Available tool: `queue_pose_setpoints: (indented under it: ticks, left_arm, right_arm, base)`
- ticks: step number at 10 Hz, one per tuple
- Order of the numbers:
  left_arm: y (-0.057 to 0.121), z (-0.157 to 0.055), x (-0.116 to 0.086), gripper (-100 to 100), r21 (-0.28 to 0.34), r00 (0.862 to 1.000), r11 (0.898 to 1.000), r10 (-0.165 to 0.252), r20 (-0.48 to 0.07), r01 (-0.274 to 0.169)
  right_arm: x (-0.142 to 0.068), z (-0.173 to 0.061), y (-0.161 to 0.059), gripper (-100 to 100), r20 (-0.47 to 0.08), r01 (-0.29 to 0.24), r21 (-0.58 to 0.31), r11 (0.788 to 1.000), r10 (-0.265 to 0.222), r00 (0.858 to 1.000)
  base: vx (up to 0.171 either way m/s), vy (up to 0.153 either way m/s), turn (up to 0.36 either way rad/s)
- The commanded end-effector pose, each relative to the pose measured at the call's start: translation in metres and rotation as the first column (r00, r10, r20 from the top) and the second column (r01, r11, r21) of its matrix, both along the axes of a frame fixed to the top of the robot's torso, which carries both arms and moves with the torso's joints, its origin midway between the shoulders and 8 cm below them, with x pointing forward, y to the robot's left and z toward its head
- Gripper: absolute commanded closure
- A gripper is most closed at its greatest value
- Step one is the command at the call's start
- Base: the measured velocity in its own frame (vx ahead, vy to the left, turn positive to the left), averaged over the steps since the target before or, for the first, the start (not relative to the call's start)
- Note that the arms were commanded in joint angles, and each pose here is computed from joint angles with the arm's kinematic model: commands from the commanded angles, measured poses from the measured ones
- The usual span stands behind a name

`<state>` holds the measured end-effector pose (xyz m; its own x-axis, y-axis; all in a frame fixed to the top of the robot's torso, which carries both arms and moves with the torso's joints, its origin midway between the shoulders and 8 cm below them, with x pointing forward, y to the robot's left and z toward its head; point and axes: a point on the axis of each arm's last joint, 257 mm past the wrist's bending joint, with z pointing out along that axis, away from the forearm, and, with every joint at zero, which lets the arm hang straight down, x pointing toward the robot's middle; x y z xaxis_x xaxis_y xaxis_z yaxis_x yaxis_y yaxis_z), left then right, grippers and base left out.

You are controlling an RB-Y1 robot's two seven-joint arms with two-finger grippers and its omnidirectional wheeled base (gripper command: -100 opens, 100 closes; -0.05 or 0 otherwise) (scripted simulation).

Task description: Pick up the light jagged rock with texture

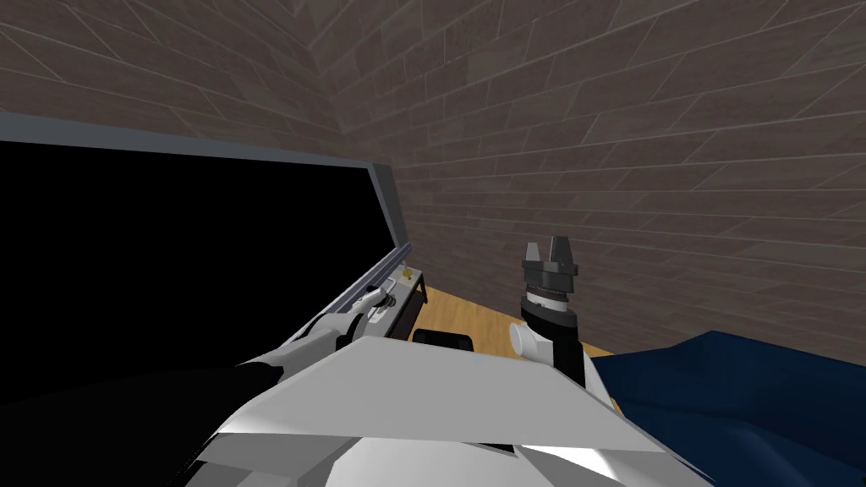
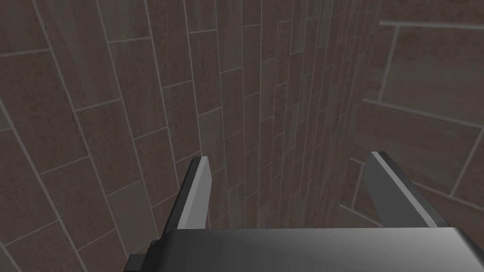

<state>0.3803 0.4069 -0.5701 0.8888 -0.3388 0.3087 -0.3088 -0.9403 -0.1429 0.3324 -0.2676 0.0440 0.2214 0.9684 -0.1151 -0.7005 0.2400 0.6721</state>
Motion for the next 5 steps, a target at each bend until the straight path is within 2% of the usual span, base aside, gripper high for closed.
queue_pose_setpoints:
  ticks: [1, 3, 4, 5]
  left_arm:
    - [-0.006, 0.001, 0.000, 100, -0.005, 1.000, 1.000, -0.030, -0.008, 0.030]
    - [-0.015, 0.005, 0.005, 100, -0.004, 0.995, 0.995, -0.098, -0.009, 0.098]
    - [-0.015, 0.005, 0.005, 100, -0.004, 0.995, 0.995, -0.098, -0.009, 0.098]
    - [-0.020, 0.007, 0.007, 100, -0.004, 0.991, 0.991, -0.132, -0.009, 0.132]
  right_arm:
    - [0.000, 0.000, 0.000, 0, 0.000, 0.000, 0.000, 1.000, 0.000, 1.000]
    - [0.000, 0.000, 0.000, 0, 0.000, 0.000, 0.000, 1.000, 0.000, 1.000]
    - [0.000, 0.000, 0.000, 0, 0.000, 0.000, 0.000, 1.000, 0.000, 1.000]
    - [0.000, 0.000, 0.000, 0, 0.000, 0.000, 0.000, 1.000, 0.000, 1.000]
  base:
    - [0.067, -0.020, 0.279]
    - [0.126, -0.086, 0.383]
    - [0.073, -0.061, 0.106]
    - [0.054, -0.037, 0.181]
